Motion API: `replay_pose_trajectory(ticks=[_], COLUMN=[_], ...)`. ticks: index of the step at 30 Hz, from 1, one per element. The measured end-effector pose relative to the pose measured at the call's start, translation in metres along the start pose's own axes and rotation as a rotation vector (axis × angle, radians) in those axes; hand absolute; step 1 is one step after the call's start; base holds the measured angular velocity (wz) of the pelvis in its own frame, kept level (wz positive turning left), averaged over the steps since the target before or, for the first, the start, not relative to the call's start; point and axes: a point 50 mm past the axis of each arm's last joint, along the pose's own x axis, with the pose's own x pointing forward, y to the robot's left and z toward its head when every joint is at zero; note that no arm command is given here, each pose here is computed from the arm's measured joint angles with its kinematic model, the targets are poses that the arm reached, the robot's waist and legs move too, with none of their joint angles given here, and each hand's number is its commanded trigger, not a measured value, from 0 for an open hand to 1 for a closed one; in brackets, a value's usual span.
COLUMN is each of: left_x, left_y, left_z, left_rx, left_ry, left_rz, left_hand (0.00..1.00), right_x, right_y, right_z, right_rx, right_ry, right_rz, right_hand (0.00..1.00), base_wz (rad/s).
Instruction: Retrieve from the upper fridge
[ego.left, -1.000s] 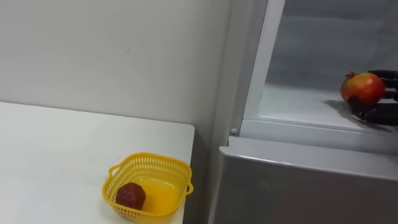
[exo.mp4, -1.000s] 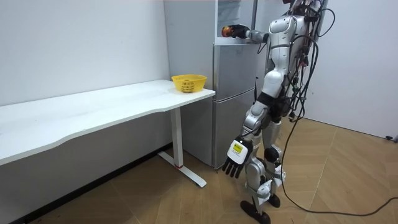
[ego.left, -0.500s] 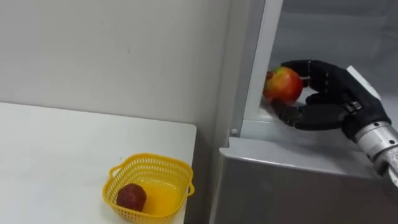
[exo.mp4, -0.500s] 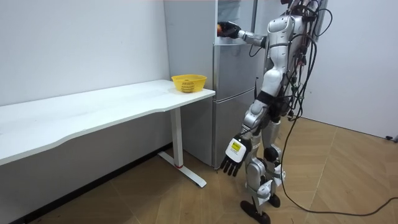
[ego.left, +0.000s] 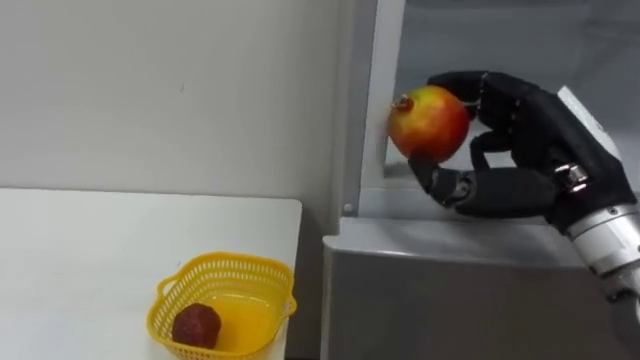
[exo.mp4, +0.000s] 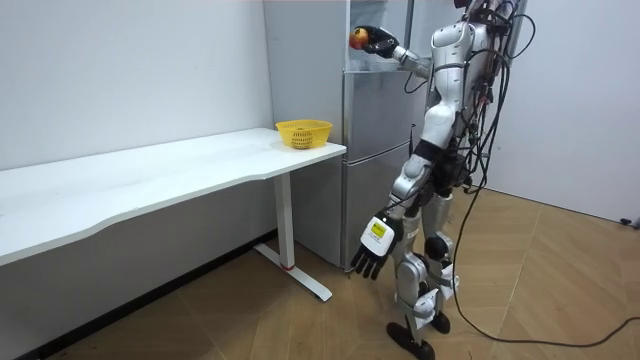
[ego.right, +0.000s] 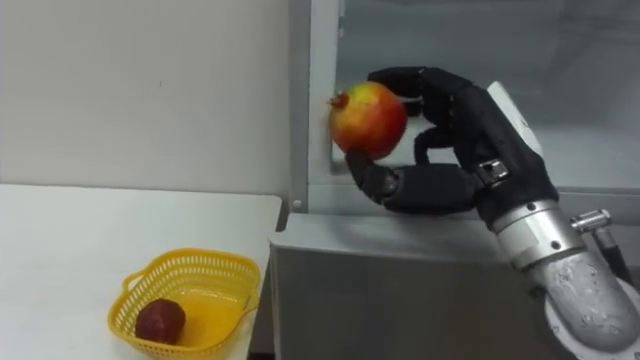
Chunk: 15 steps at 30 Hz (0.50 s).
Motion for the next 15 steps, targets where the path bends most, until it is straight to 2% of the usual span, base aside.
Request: replay_pose_trajectory(ticks=[5,15], left_x=[-0.001,-0.002], left_y=[-0.003,-0.012], left_z=[-0.003,-0.010], left_rx=[-0.003,-0.007], left_ry=[-0.008,0.009], left_rz=[0.005,0.001], left_hand=[0.00,0.00], right_x=[-0.001,-0.010], right_y=[0.020,0.027], right_z=[0.026,0.038], right_rx=[0.081,0.088], right_ry=[-0.156,-0.227], right_rz=[0.093,0.144], right_hand=[1.00,1.00], base_wz=[0.14,0.05])
